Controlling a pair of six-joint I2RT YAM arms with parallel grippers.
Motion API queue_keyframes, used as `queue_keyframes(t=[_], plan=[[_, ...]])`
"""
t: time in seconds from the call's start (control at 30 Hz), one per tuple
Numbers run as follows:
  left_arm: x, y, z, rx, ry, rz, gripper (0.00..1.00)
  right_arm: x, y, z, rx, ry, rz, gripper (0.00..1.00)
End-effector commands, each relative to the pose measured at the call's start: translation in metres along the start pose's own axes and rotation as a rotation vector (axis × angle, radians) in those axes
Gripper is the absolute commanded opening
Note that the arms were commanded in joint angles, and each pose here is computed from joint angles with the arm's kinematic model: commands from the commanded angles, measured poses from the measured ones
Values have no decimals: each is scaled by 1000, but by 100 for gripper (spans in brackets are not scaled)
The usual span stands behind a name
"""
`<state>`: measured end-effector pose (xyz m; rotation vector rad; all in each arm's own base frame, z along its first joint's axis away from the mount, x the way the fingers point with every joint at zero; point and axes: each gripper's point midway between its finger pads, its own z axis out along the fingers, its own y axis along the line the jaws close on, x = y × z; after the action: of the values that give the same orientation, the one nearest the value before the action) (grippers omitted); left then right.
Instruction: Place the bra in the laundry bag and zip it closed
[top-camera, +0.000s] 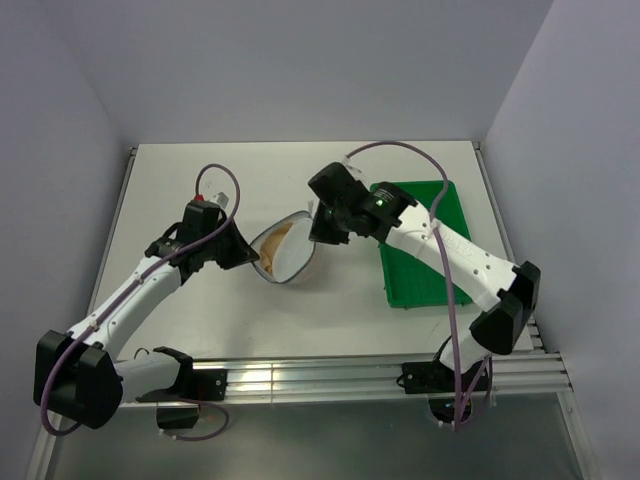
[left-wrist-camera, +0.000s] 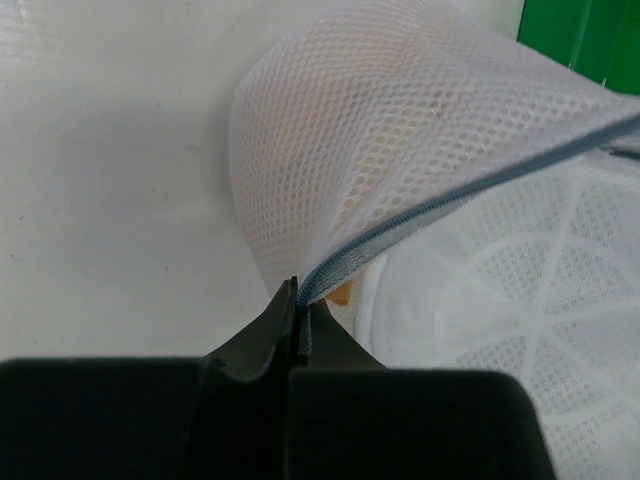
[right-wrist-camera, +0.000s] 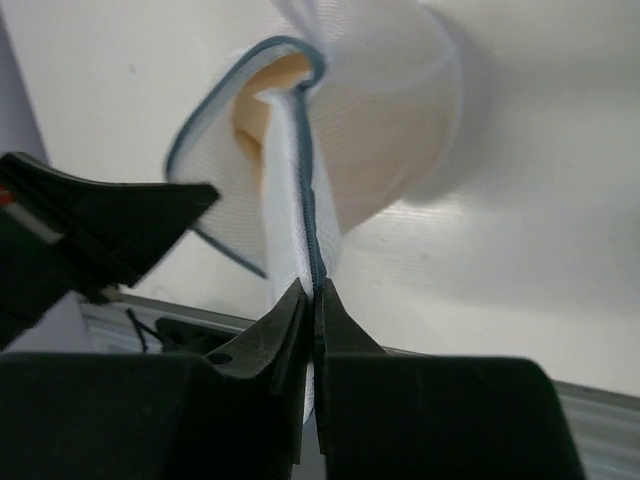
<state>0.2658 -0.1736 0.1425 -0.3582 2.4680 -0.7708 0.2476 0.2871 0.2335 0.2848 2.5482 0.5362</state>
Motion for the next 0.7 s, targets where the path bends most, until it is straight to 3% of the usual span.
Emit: queue_keyframes(t=[0.0, 0.13, 0.23, 0.27, 0.33, 0.37, 0.4, 0.47, 0.67], plan=[[-16, -21, -5, 64, -34, 42, 0, -7, 29, 6, -50, 28, -8, 0], [-19, -16, 3, 31, -26, 61, 0, -12, 48, -2, -107, 39, 12, 0], [-26, -17, 1, 25, -59, 75, 32, -12, 46, -2, -97, 56, 16, 2], [-31, -18, -2, 32, -91, 90, 51, -12, 45, -1, -96, 64, 18, 1], [-42, -26, -16, 56, -160, 118, 65, -12, 42, 3, -84, 72, 23, 0], [-49, -26, -22, 46, -201, 136, 80, -10, 41, 5, -83, 82, 24, 0], [-53, -28, -28, 50, -226, 149, 89, -10, 40, 6, -79, 88, 25, 0], [-63, -40, -51, 92, -302, 186, 96, -7, 38, 12, -69, 114, 28, 0], [-84, -69, -120, 184, -509, 339, 94, -9, 33, 16, -19, 141, 23, 0]])
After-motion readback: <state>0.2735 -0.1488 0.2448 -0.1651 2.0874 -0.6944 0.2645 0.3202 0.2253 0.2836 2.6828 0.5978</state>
